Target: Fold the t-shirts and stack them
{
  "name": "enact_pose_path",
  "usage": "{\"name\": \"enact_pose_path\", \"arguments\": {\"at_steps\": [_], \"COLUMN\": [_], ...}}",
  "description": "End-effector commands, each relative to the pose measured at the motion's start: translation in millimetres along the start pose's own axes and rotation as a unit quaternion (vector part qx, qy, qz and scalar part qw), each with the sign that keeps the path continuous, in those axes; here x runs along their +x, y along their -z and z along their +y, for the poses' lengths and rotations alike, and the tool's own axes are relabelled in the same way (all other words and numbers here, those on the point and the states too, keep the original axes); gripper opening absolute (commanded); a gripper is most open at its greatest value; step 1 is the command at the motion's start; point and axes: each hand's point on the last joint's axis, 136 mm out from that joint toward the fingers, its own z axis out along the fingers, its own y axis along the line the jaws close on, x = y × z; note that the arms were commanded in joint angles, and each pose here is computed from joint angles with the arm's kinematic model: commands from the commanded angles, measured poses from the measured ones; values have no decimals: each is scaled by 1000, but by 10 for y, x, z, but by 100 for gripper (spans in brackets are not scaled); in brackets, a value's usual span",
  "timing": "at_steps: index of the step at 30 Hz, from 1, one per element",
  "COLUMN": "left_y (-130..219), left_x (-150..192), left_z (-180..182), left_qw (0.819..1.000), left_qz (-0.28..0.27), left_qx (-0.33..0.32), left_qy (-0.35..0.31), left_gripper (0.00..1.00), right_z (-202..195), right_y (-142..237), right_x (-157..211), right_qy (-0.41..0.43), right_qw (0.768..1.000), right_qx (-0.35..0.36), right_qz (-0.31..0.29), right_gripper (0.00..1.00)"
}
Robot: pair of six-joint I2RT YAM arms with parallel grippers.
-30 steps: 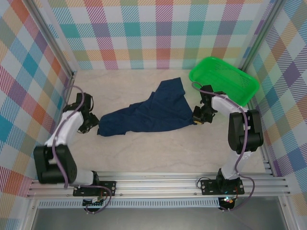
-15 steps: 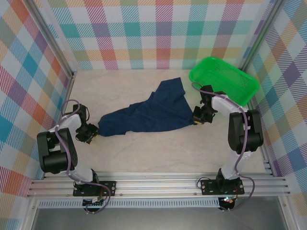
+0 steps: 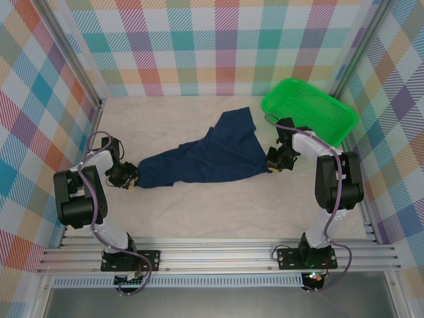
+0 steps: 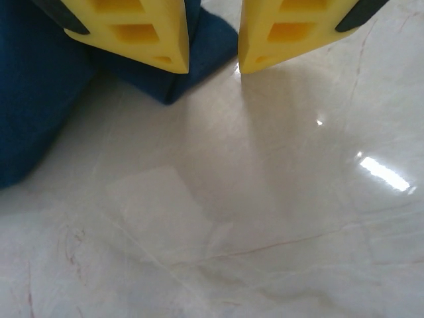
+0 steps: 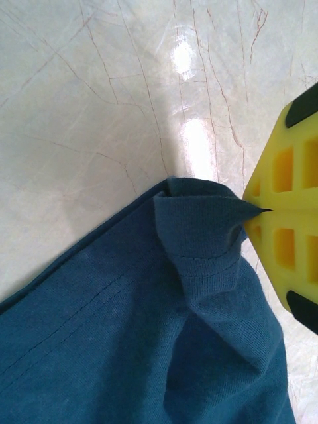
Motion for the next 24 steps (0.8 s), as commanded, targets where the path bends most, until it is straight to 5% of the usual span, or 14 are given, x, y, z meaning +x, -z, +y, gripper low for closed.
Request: {"name": "enact_pose_path", "arguments": {"at_steps": [1,8,15,24], "left_y": [-2,12,-26,583], "left_x": [25,115,61,175], "left_z": [-44,39,26,294], "left_qw": [1000,1000,1000,997], "left_qz": [18,28,14,-61], "left_qx": [13,1,3,-20], "left_qy": [-12,-9,2,40], "left_gripper": [26,24,2,0], "right_z": [34,48,47,105], "right_y": [52,27,29,189], "right_x": [13,-9,-15,-60], "right_qy": [10,8,8,12], "right_qw": [1000,1000,1000,1000], "right_qx": [-3,-4,-3,-13], "right_qz": [5,7,6,-14], "right_gripper": [0,0,0,0]}}
